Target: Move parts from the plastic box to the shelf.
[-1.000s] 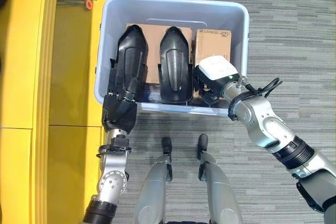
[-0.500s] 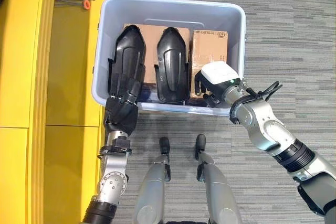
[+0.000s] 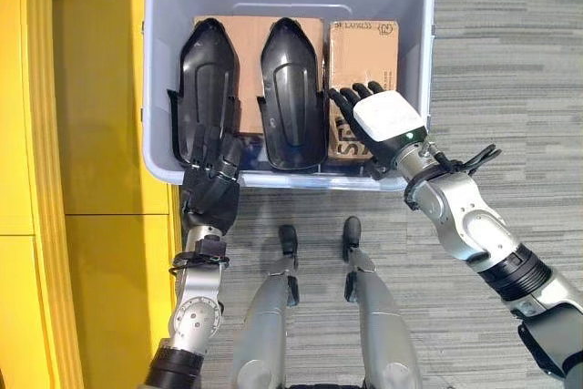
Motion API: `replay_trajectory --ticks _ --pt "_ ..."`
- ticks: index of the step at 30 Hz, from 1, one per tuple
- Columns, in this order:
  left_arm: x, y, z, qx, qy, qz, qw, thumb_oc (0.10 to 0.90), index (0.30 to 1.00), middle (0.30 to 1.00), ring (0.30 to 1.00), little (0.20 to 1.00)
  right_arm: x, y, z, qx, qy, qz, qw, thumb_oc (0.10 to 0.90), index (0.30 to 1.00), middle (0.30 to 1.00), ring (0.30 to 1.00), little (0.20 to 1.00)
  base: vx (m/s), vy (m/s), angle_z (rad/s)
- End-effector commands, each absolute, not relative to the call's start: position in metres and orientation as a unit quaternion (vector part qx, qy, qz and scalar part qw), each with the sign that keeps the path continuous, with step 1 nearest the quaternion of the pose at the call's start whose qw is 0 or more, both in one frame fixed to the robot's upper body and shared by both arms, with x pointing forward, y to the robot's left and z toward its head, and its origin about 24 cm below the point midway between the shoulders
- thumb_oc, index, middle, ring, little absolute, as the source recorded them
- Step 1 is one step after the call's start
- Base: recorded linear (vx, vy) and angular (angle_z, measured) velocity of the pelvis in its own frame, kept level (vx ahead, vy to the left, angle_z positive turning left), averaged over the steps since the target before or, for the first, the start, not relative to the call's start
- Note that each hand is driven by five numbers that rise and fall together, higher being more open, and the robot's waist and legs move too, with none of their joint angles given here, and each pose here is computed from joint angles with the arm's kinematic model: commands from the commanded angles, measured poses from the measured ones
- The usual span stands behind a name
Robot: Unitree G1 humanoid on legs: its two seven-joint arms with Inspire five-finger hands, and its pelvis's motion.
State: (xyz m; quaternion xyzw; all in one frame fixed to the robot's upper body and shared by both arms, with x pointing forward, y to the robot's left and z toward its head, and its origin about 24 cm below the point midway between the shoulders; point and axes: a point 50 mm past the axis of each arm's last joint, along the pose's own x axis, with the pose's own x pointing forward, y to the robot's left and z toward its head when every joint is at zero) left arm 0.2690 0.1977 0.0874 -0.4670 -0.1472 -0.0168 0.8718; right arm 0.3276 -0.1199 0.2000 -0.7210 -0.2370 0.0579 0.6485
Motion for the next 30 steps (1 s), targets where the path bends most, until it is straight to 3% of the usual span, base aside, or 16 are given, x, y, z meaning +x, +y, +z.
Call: replay_trajectory --ticks 1,8,23,30 --pt "0.255 0.199 0.133 -0.452 -0.265 -0.069 0.849 0.9 1.0 1.0 1.0 1.0 0.29 -0.096 0.271 -0.69 -0.432 -0.02 0.581 0.9 1.0 1.0 1.0 1.0 -0.03 0.048 -0.07" --pt "0.252 0.195 0.137 -0.467 -0.276 -0.074 0.837 0.9 1.0 1.0 1.0 1.0 0.281 -0.081 0.28 -0.683 -0.475 -0.027 0.554 0.9 1.0 1.0 1.0 1.0 -0.02 0.042 -0.02" --pt "0.245 0.193 0.143 -0.473 -0.295 -0.088 0.826 0.9 1.0 1.0 1.0 1.0 0.271 -0.063 0.283 -0.674 -0.505 -0.03 0.539 0.9 1.0 1.0 1.0 1.0 0.0 0.035 0.02" --pt "0.242 0.192 0.15 -0.474 -0.307 -0.096 0.82 0.9 1.0 1.0 1.0 1.0 0.262 -0.056 0.292 -0.664 -0.549 -0.052 0.505 0.9 1.0 1.0 1.0 1.0 0.01 0.017 0.07"
